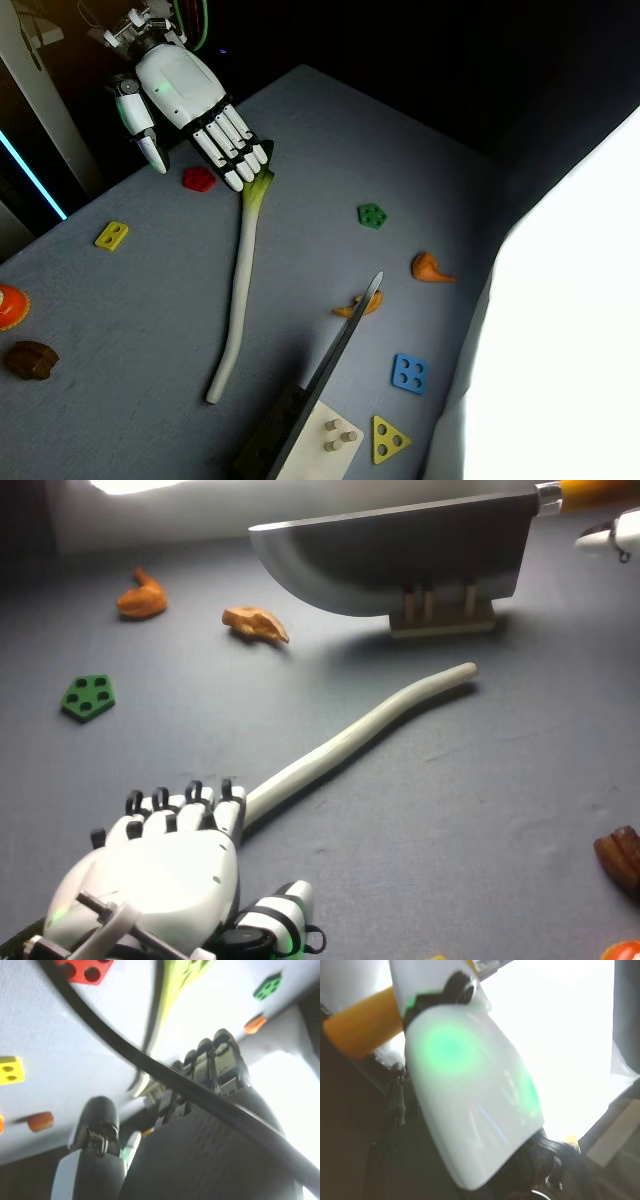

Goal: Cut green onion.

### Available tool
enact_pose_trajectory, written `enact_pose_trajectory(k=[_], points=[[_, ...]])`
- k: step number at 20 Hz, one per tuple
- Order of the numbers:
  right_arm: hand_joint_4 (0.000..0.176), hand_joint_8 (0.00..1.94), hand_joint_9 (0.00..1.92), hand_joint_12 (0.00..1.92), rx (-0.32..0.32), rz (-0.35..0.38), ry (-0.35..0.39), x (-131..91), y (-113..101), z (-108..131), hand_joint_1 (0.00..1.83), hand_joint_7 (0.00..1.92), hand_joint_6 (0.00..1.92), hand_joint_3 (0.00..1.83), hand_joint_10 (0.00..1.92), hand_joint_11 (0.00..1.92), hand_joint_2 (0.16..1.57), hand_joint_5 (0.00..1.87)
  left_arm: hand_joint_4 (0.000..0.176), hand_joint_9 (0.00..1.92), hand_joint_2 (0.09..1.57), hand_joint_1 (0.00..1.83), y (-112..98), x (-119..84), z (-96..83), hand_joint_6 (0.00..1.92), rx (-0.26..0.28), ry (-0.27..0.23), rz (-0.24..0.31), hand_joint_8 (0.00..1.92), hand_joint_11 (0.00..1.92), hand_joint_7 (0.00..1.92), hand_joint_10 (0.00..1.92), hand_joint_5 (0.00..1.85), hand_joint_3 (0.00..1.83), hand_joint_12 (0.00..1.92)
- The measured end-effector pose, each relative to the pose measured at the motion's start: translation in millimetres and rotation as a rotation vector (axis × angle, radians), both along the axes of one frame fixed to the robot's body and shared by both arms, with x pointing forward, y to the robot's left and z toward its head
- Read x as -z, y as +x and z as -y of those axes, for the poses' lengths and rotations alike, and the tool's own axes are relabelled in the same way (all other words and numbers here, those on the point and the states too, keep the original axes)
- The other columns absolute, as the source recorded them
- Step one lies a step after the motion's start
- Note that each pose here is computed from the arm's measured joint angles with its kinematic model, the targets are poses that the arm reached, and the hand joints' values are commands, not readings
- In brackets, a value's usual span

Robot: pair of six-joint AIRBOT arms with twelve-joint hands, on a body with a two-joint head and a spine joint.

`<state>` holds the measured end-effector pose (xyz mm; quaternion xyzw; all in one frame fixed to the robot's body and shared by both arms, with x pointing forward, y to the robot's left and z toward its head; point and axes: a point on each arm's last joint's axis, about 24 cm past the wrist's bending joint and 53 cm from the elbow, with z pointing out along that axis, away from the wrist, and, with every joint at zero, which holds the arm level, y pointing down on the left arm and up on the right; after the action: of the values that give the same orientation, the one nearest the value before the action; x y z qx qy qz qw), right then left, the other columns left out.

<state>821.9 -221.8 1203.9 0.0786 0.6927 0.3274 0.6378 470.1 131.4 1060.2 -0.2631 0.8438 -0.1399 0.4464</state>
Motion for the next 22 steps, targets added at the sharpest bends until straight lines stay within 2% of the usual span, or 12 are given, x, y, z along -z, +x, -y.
enact_pose_trajectory(k=[1, 2, 3, 7, 9, 11, 12, 14, 15, 19, 21, 22], points=[[0.038, 0.00, 0.00, 0.00, -0.002, -0.002, 0.003, 1, 1, -1, 0.98, 0.00, 0.00, 0.00, 0.00, 0.00, 1.05, 0.00, 0.000, 0.00, 1.41, 0.01, 0, 0, 0.7, 0.00, 0.002, 0.000, 0.000, 0.00, 0.00, 0.00, 0.00, 0.00, 0.03, 0.00], [0.058, 0.00, 0.00, 0.00, -0.003, -0.004, 0.015, 2, 2, 0, 0.99, 0.00, 0.00, 0.01, 0.00, 0.00, 1.05, 0.00, 0.000, 0.00, 1.41, 0.00, -1, 1, 2.7, 0.00, 0.006, -0.004, -0.004, 0.00, 0.00, 0.00, 0.00, 0.00, 0.02, 0.00], [0.066, 0.00, 0.00, 0.00, -0.004, 0.007, 0.015, 1, 4, 1, 0.99, 0.00, 0.00, 0.01, 0.00, 0.00, 1.06, 0.00, 0.000, 0.00, 1.42, 0.00, -2, 1, 3.6, 0.00, 0.006, -0.003, -0.003, 0.00, 0.00, 0.00, 0.00, 0.00, 0.02, 0.00], [0.059, 0.00, 0.00, 0.00, -0.005, 0.005, 0.068, 1, 13, 0, 1.00, 0.00, 0.00, 0.00, 0.00, 0.00, 1.05, 0.00, 0.000, 0.00, 1.42, 0.00, -2, 6, 6.6, 0.00, 0.014, 0.001, -0.007, 0.00, 0.00, 0.00, 0.00, 0.00, 0.02, 0.00], [0.068, 0.00, 0.00, 0.00, -0.016, 0.001, 0.073, 5, 12, -6, 1.01, 0.00, 0.00, 0.00, 0.00, 0.00, 1.05, 0.00, 0.000, 0.00, 1.43, 0.00, 1, 7, 4.0, 0.00, 0.006, 0.007, -0.001, 0.00, 0.00, 0.00, 0.00, 0.00, 0.02, 0.00], [0.051, 0.00, 0.00, 0.00, -0.032, 0.002, 0.070, 8, 11, -14, 0.99, 0.00, 0.00, 0.01, 0.00, 0.00, 1.06, 0.00, 0.000, 0.00, 1.43, 0.00, 2, 11, 2.2, 0.00, -0.011, -0.003, -0.002, 0.00, 0.00, 0.00, 0.00, 0.00, 0.02, 0.00], [0.054, 0.00, 0.00, 0.00, -0.035, 0.001, 0.067, 9, 11, -15, 0.97, 0.00, 0.00, 0.01, 0.00, 0.00, 1.06, 0.00, 0.000, 0.00, 1.43, 0.00, 0, 13, 2.5, 0.00, -0.015, -0.008, -0.011, 0.00, 0.00, 0.00, 0.00, 0.00, 0.02, 0.00], [0.032, 0.00, 0.00, 0.00, -0.039, 0.010, 0.070, 8, 12, -17, 0.95, 0.00, 0.00, 0.00, 0.00, 0.00, 1.06, 0.00, 0.000, 0.00, 1.42, 0.00, -2, 16, 3.2, 0.00, -0.012, -0.010, -0.021, 0.00, 0.00, 0.00, 0.00, 0.00, 0.01, 0.00], [0.023, 0.00, 0.00, 0.00, -0.039, 0.014, 0.072, 7, 13, -19, 1.02, 0.00, 0.00, 0.00, 0.00, 0.00, 1.03, 0.00, 0.000, 0.00, 1.42, 0.03, -1, 16, 2.7, 0.00, -0.013, -0.009, -0.019, 0.00, 0.00, 0.00, 0.00, 0.00, 0.01, 0.00], [0.015, 0.00, 0.00, 0.00, -0.059, 0.019, 0.081, 9, 12, -31, 1.06, 0.00, 0.00, 0.00, 0.00, 0.00, 1.00, 0.00, 0.000, 0.00, 1.42, 0.22, 0, 15, 2.1, 0.00, -0.014, -0.007, -0.012, 0.00, 0.00, 0.00, 0.00, 0.00, 0.00, 0.00], [0.025, 0.00, 0.00, 0.00, -0.062, 0.020, 0.080, 11, 12, -32, 1.02, 0.00, 0.00, 0.00, 0.00, 0.00, 1.00, 0.00, 0.000, 0.00, 1.43, 0.31, 0, 15, 2.0, 0.00, -0.014, -0.006, -0.013, 0.00, 0.00, 0.00, 0.00, 0.00, 0.00, 0.00], [0.023, 0.00, 0.00, 0.00, -0.059, 0.021, 0.078, 12, 13, -32, 1.03, 0.00, 0.00, 0.00, 0.00, 0.00, 1.00, 0.00, 0.000, 0.00, 1.44, 0.33, -1, 15, 2.5, 0.00, -0.013, -0.007, -0.012, 0.00, 0.00, 0.00, 0.00, 0.00, 0.01, 0.00]])
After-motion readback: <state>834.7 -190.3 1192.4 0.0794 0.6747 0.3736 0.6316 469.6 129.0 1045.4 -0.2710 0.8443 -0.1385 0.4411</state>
